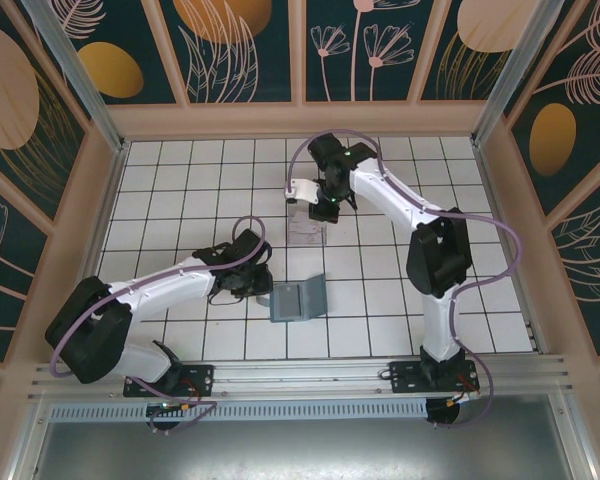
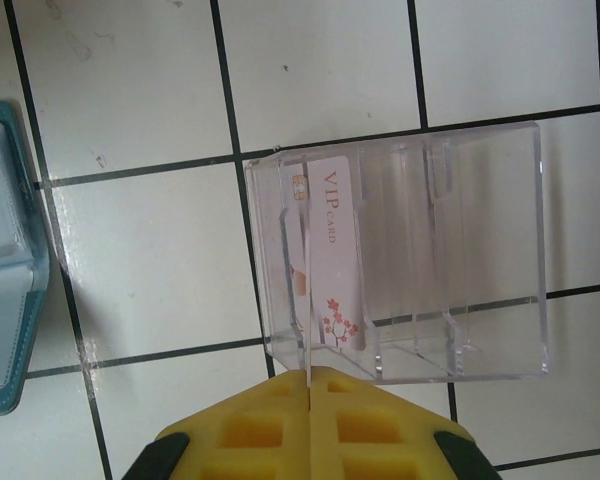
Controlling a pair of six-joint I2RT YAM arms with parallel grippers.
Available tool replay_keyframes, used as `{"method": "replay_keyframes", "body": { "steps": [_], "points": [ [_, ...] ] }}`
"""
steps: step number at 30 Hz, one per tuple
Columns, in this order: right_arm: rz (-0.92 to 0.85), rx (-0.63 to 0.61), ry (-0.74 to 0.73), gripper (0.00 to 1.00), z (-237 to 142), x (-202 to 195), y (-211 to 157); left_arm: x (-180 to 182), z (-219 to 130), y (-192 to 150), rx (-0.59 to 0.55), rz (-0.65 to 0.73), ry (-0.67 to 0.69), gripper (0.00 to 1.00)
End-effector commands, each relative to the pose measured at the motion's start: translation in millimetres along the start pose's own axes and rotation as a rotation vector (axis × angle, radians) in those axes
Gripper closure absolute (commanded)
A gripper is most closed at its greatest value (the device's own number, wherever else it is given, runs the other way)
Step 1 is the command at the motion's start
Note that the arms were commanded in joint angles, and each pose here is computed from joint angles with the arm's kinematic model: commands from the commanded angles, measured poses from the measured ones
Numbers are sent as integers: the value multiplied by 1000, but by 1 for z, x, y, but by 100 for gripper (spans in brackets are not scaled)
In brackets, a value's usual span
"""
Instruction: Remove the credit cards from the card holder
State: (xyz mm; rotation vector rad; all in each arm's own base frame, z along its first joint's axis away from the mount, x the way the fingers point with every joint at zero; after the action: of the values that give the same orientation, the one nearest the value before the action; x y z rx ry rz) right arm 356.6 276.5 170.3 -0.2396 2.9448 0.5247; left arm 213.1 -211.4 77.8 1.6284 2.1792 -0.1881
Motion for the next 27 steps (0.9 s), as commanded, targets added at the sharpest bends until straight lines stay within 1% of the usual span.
{"method": "replay_keyframes", "body": {
  "steps": [1, 11, 19, 27],
  "points": [
    [-17, 23, 49, 100, -3, 1, -3, -1, -4, 2, -18, -28, -20, 80],
    [1, 38, 90, 100, 21, -8, -1, 3, -7, 1, -25, -37, -17, 80],
    [6, 65, 114, 100, 45, -8, -4, 2, -8, 1, -23, -29, -16, 79],
    [-14, 64, 139, 100, 59, -3, 0, 1, -8, 2, -22, -25, -16, 79]
  ]
}}
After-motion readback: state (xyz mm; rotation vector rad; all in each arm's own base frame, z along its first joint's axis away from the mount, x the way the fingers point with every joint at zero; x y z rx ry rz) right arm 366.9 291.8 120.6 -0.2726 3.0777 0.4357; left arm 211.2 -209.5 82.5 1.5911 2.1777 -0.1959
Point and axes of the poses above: each hand's point on the last joint's axis, 136 mm out from that joint toward the fingers, its own z axis out along the fingers, its own x axis along the line the jaws close on, y = z × x, the point moved 3 cm from there along -z, back along the fingers, and after that the axes turned 12 degrees about -z, right-handed, at the moved point
